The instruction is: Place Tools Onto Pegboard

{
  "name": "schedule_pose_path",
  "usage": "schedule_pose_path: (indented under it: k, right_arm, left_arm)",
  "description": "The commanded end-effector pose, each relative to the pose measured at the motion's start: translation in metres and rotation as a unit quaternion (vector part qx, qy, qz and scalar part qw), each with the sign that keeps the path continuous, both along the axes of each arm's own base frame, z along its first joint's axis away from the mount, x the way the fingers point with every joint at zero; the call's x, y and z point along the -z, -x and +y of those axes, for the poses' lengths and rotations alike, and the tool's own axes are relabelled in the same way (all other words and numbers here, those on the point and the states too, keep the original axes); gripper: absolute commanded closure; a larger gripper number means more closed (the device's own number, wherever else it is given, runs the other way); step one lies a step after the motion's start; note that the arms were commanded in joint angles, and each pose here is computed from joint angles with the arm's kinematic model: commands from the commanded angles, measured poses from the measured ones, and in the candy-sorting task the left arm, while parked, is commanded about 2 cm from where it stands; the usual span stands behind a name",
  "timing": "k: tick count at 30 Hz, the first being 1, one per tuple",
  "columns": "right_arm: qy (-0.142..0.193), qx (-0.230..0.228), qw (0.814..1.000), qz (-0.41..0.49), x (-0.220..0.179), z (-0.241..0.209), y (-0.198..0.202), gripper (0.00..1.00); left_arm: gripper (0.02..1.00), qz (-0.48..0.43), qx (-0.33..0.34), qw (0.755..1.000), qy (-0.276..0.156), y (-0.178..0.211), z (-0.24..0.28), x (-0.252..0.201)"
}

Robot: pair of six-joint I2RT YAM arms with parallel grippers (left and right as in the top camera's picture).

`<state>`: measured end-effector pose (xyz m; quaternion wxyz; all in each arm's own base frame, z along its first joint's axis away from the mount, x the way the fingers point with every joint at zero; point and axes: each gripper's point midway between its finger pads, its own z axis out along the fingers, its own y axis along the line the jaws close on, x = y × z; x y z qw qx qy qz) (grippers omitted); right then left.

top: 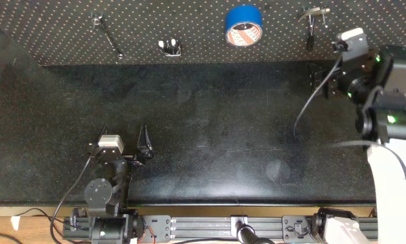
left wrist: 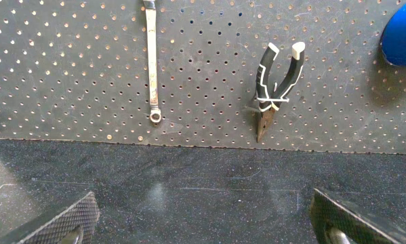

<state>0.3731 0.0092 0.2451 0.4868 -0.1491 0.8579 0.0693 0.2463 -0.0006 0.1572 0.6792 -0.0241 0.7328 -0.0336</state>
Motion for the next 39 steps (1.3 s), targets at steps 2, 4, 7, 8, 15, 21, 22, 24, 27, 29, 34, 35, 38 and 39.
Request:
schedule_pose_path:
  k: [2,4,7,8,15,21,22,24,27,29,34,35,38,39]
  right_arm:
    - [0.005,-0.009,0.997,-0.074,-0.051,0.009,0.024,0.029]
    - [0.015,-0.005,0.996,-0.093,-0.062,0.007,0.03,0.029]
    - [0.065,0.037,0.988,-0.136,-0.089,-0.007,0.054,0.027]
    - [0.066,0.037,0.986,-0.151,-0.098,-0.006,0.062,0.027]
    - [-0.004,0.063,0.98,-0.187,-0.107,0.006,0.133,0.027]
    - [-0.076,0.072,0.962,-0.254,-0.051,0.011,0.137,0.027]
    - [-0.078,0.064,0.959,-0.266,-0.046,0.015,0.138,0.027]
    - [-0.079,0.059,0.955,-0.281,-0.034,0.019,0.142,0.027]
    - [-0.078,0.07,0.948,-0.301,-0.018,0.017,0.141,0.025]
    - [-0.077,0.076,0.946,-0.305,-0.011,0.016,0.139,0.027]
    - [-0.051,0.052,0.955,-0.286,0.033,0.026,0.135,0.025]
    - [-0.05,0.055,0.955,-0.287,0.039,0.025,0.134,0.025]
    - [-0.048,0.087,0.95,-0.297,0.051,0.014,0.129,0.025]
    - [-0.047,0.095,0.949,-0.297,0.053,0.012,0.128,0.025]
  left_arm:
    - [0.023,0.0,0.005,1.0,-0.004,0.0,-0.001,0.001]
    - [0.023,0.0,0.005,1.0,-0.004,0.0,-0.001,0.001]
    - [0.023,0.0,0.005,1.0,-0.004,0.0,-0.001,0.001]
    - [0.023,0.0,0.005,1.0,-0.004,0.0,-0.001,0.001]
    - [0.023,0.0,0.005,1.0,-0.004,0.0,-0.001,0.001]
    - [0.023,0.0,0.005,1.0,-0.004,0.0,-0.001,0.001]
    - [0.023,0.0,0.005,1.0,-0.004,0.0,-0.001,0.001]
    - [0.023,0.0,0.005,1.0,-0.004,0.0,-0.001,0.001]
    - [0.023,0.0,0.005,1.0,-0.004,0.0,-0.001,0.001]
    - [0.023,0.0,0.005,1.0,-0.004,0.0,-0.001,0.001]
    - [0.023,0.0,0.005,1.0,-0.004,0.0,-0.001,0.001]
    - [0.023,0.0,0.005,1.0,-0.004,0.0,-0.001,0.001]
    - [0.023,0.0,0.005,1.0,-0.004,0.0,-0.001,0.001]
    - [0.023,0.0,0.005,1.0,-0.004,0.0,-0.001,0.001]
